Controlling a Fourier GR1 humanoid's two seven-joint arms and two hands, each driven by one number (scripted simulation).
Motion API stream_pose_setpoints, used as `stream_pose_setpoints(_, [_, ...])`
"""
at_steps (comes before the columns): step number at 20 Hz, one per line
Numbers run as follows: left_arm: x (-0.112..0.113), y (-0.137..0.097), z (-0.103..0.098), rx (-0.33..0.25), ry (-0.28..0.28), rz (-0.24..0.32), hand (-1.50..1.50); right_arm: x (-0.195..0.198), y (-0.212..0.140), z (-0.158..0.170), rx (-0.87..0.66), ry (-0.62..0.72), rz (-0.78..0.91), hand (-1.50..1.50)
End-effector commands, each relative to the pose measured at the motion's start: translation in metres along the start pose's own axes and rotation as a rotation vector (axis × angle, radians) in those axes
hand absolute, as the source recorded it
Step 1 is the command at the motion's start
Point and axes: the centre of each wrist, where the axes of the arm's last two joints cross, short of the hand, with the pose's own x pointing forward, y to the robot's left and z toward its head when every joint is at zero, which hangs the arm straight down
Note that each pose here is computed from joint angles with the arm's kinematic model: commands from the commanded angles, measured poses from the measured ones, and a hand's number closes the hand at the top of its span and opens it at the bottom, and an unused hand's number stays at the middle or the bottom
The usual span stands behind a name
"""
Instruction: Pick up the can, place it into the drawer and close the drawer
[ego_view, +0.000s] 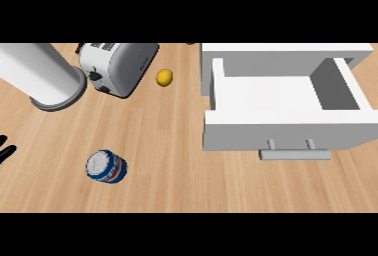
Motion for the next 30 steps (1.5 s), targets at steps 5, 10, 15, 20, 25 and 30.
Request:
stream_pose_setpoints(5, [0.010, 0.000, -0.030, 0.003, 0.058, 0.067, -1.50, 0.003, -0.011, 0.016, 0.011, -0.009, 0.005, -1.50])
stream_pose_setpoints(10, [-0.040, -0.024, -0.047, 0.009, 0.051, 0.091, -1.50, -0.004, -0.020, 0.032, -0.006, -0.007, -0.011, -1.50])
stream_pose_setpoints(15, [-0.058, -0.029, -0.054, 0.012, 0.110, 0.055, -1.50, 0.011, -0.020, 0.023, 0.018, -0.002, 0.002, -1.50])
stream_pose_setpoints(20, [-0.084, -0.025, -0.051, 0.037, 0.102, 0.035, -1.50, 0.009, -0.029, 0.035, -0.013, -0.003, -0.011, -1.50])
stream_pose_setpoints(25, [-0.124, -0.011, -0.066, 0.055, 0.132, 0.033, -1.50, -0.001, -0.043, 0.031, -0.008, 0.004, -0.006, -1.50])
stream_pose_setpoints(30, [-0.148, -0.005, -0.057, 0.115, 0.133, 0.022, -1.50, 0.021, -0.024, 0.029, -0.009, 0.014, -0.019, -1.50])
